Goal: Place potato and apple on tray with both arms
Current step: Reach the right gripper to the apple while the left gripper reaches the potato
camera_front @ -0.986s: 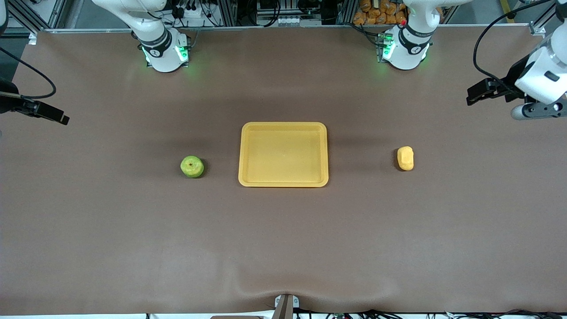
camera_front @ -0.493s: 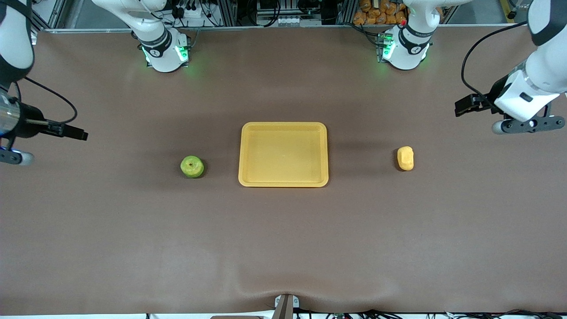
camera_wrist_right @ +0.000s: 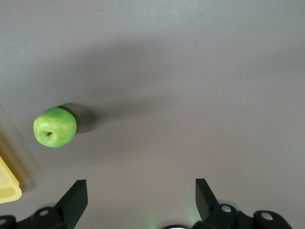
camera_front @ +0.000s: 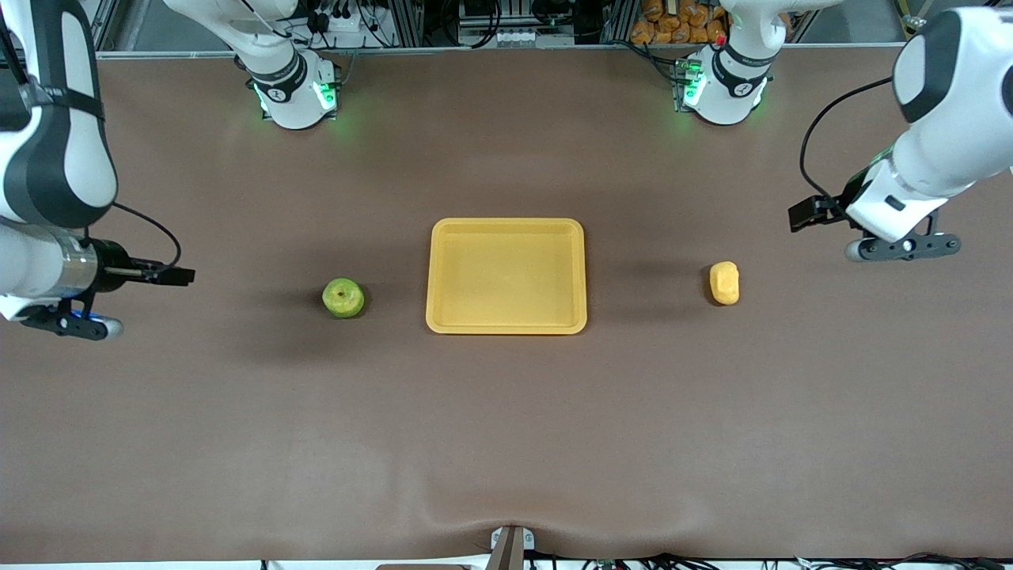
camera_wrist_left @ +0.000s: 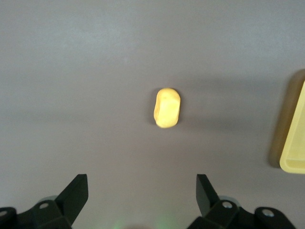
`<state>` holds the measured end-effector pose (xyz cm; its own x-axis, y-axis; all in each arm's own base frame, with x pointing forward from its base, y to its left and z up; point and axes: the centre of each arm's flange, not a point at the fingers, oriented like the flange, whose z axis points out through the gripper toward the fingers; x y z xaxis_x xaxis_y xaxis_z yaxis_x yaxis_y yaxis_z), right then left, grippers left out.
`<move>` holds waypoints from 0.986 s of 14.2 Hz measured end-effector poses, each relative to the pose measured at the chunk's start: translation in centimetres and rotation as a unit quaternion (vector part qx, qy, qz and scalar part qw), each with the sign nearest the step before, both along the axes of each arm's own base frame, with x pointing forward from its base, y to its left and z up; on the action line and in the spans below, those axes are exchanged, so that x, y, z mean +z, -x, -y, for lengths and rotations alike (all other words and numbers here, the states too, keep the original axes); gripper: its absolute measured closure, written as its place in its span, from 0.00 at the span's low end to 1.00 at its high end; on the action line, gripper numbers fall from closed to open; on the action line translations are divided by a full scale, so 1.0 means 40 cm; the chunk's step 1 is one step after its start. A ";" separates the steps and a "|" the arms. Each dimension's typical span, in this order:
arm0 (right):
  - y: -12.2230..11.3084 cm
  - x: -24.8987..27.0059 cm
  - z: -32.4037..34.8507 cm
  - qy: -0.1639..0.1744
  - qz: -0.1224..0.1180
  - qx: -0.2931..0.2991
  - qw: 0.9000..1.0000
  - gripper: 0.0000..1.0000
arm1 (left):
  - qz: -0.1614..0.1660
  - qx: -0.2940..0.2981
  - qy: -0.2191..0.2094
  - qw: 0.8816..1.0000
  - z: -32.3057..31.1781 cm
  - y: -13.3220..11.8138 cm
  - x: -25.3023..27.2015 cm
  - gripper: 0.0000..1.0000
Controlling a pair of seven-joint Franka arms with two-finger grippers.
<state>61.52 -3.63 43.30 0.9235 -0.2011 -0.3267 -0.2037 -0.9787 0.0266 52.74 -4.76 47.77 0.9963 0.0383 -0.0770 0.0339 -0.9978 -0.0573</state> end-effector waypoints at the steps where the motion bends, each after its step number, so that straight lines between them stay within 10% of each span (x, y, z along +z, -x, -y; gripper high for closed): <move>1: -0.010 -0.016 -0.006 -0.001 -0.003 0.002 1.000 0.00 | 0.004 -0.002 0.001 1.000 0.002 0.004 -0.035 0.00; 14: -0.028 -0.186 -0.260 -0.022 -0.005 -0.010 1.000 0.00 | 0.065 -0.031 0.024 0.997 0.052 0.070 -0.425 0.00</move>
<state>62.65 6.75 35.87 0.9157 -0.2058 -0.3453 -0.2240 -0.9745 -0.0133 49.94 -6.84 30.78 0.9983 -0.0250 0.0524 -0.0246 -0.9997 -0.0094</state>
